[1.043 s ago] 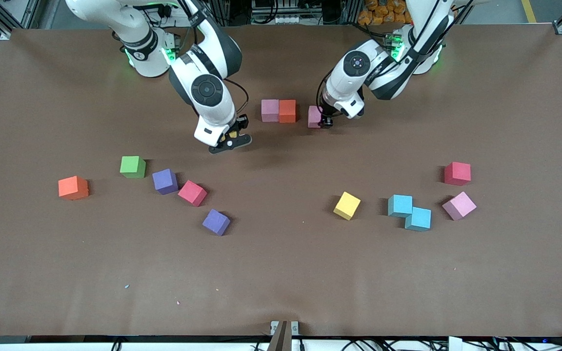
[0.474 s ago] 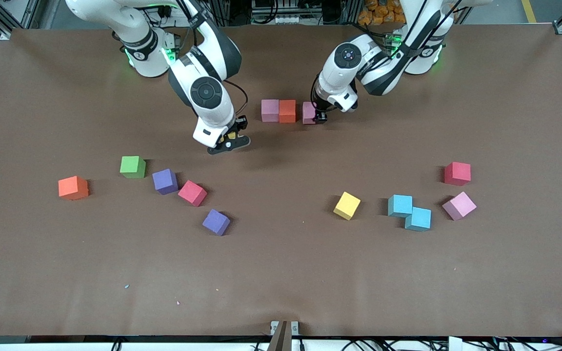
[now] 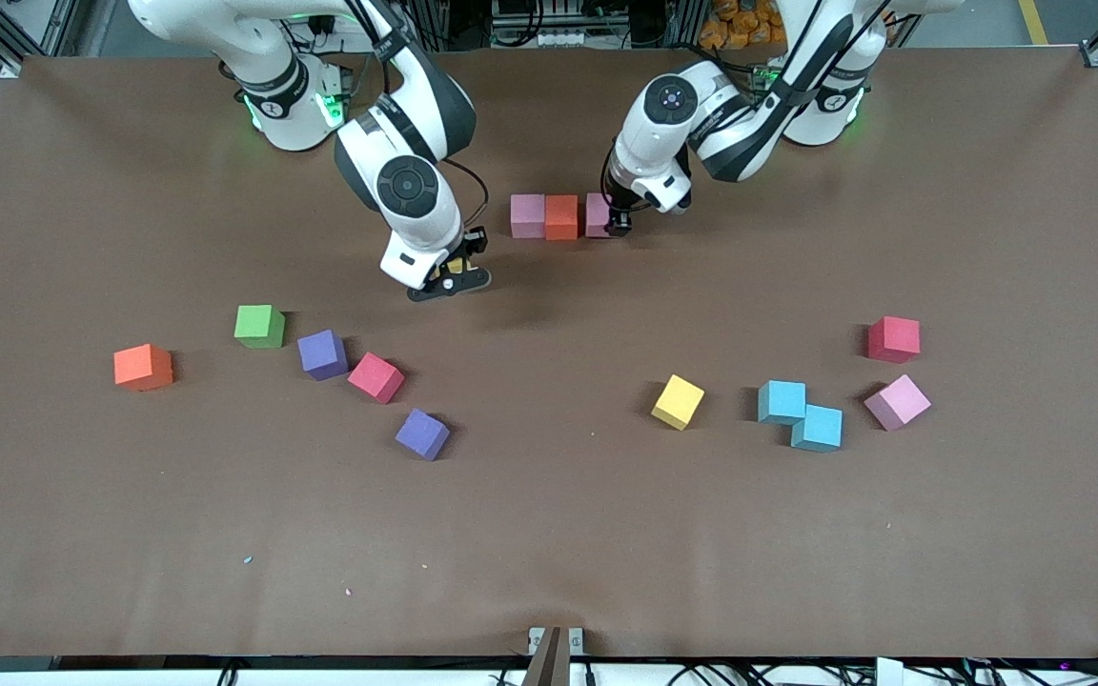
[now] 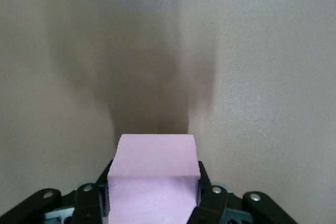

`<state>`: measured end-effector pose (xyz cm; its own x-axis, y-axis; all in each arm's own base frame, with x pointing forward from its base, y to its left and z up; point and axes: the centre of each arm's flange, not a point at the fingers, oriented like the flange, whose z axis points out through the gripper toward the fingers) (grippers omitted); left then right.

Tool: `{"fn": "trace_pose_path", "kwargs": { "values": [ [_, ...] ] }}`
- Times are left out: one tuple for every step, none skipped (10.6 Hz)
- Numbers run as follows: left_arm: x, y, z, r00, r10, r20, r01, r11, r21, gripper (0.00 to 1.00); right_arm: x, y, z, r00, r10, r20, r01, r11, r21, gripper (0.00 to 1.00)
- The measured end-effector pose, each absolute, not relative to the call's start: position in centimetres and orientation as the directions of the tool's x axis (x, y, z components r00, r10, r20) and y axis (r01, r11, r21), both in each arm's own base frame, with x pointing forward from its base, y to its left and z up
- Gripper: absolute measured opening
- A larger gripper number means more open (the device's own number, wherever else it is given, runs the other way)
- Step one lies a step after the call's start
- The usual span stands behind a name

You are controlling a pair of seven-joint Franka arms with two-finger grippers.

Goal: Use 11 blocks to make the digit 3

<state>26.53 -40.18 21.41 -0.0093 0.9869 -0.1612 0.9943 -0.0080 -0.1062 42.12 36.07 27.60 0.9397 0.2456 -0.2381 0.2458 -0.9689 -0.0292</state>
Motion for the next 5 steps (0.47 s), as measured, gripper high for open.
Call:
{"fn": "trace_pose_path", "kwargs": {
  "values": [
    [26.5, -40.2, 21.4, -0.006, 0.987, -0.161, 0.994, -0.011, -0.104, 0.6, 42.2, 36.1, 27.7, 0.941, 0.244, -0.237, 0.243, -0.969, -0.033, 0.53],
    [26.8, -40.1, 21.4, -0.009, 0.987, -0.159, 0.995, -0.007, -0.101, 0.6, 42.2, 36.2, 27.7, 0.941, 0.242, -0.236, 0.241, -0.97, -0.035, 0.53],
    [27.0, -40.0, 21.2, -0.007, 0.988, -0.154, 0.995, -0.007, -0.096, 0.6, 42.2, 36.2, 27.7, 0.942, 0.24, -0.237, 0.237, -0.971, -0.038, 0.53],
    [27.3, -39.8, 21.2, -0.001, 0.989, -0.15, 0.996, -0.012, -0.088, 0.6, 42.2, 36.2, 27.6, 0.942, 0.238, -0.237, 0.236, -0.971, -0.04, 0.53],
    [27.6, -39.7, 21.1, 0.0, 0.989, -0.147, 0.996, -0.013, -0.084, 0.6, 42.2, 36.2, 27.6, 0.942, 0.238, -0.237, 0.235, -0.971, -0.04, 0.53]
  ]
}}
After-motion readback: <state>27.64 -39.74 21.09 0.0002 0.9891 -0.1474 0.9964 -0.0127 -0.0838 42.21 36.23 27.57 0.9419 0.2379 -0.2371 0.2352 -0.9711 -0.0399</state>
